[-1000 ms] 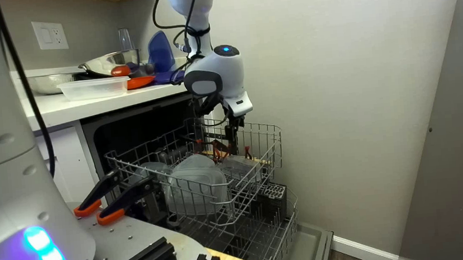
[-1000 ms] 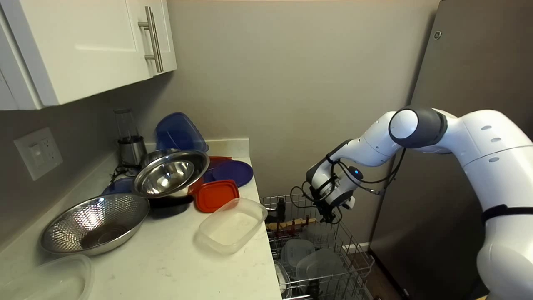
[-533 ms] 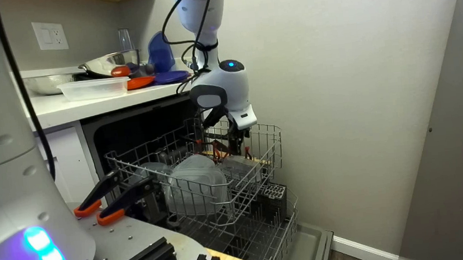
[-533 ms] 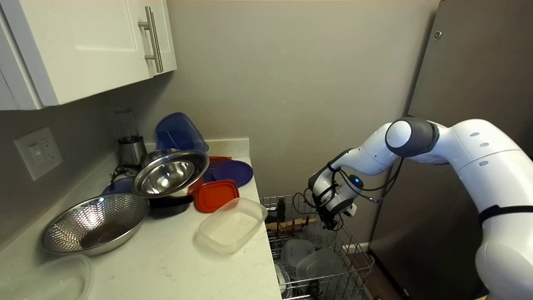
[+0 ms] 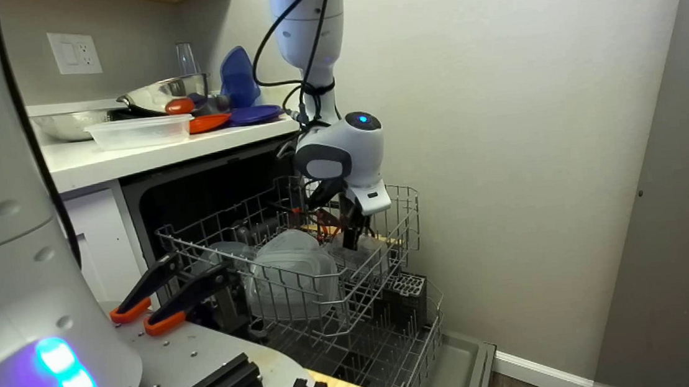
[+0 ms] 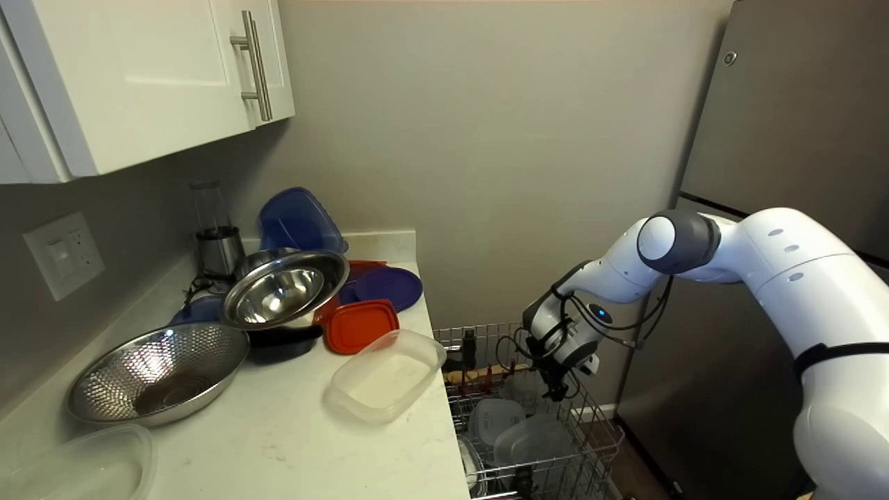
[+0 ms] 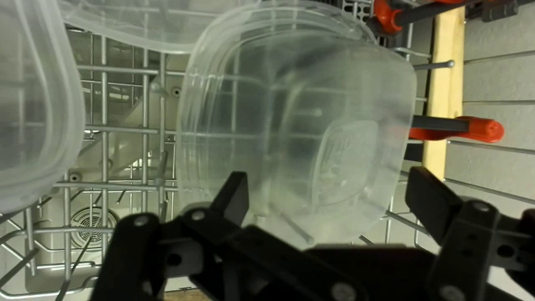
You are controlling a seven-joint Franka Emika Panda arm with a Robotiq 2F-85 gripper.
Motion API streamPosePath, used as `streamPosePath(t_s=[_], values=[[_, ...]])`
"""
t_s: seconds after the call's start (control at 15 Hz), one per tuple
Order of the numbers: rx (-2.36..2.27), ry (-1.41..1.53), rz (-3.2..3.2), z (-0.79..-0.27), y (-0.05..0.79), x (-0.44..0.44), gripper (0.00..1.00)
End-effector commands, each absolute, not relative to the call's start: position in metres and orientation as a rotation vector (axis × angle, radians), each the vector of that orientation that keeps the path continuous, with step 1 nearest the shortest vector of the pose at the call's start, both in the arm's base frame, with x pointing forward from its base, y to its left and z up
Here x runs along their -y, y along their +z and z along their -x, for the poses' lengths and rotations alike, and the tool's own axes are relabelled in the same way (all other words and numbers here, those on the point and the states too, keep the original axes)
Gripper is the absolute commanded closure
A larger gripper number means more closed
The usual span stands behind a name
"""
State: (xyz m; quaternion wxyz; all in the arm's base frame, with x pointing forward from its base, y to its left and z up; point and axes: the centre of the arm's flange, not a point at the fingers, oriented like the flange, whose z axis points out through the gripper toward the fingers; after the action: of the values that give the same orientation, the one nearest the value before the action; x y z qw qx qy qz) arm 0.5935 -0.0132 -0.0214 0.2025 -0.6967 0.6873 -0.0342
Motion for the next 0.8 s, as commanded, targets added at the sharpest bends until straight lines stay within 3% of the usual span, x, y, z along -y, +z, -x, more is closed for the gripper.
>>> streamPosePath(t_s=[0.0,0.4,0.73], values=[[-1.878,-0.065,2.02,-0.598,0.002,0.024,0.0],[-1.822,-0.236,2.072,-0.611,0.08,0.037,0.0],[-1.798,-0.173,2.107,-0.609,0.078,0.037,0.0]])
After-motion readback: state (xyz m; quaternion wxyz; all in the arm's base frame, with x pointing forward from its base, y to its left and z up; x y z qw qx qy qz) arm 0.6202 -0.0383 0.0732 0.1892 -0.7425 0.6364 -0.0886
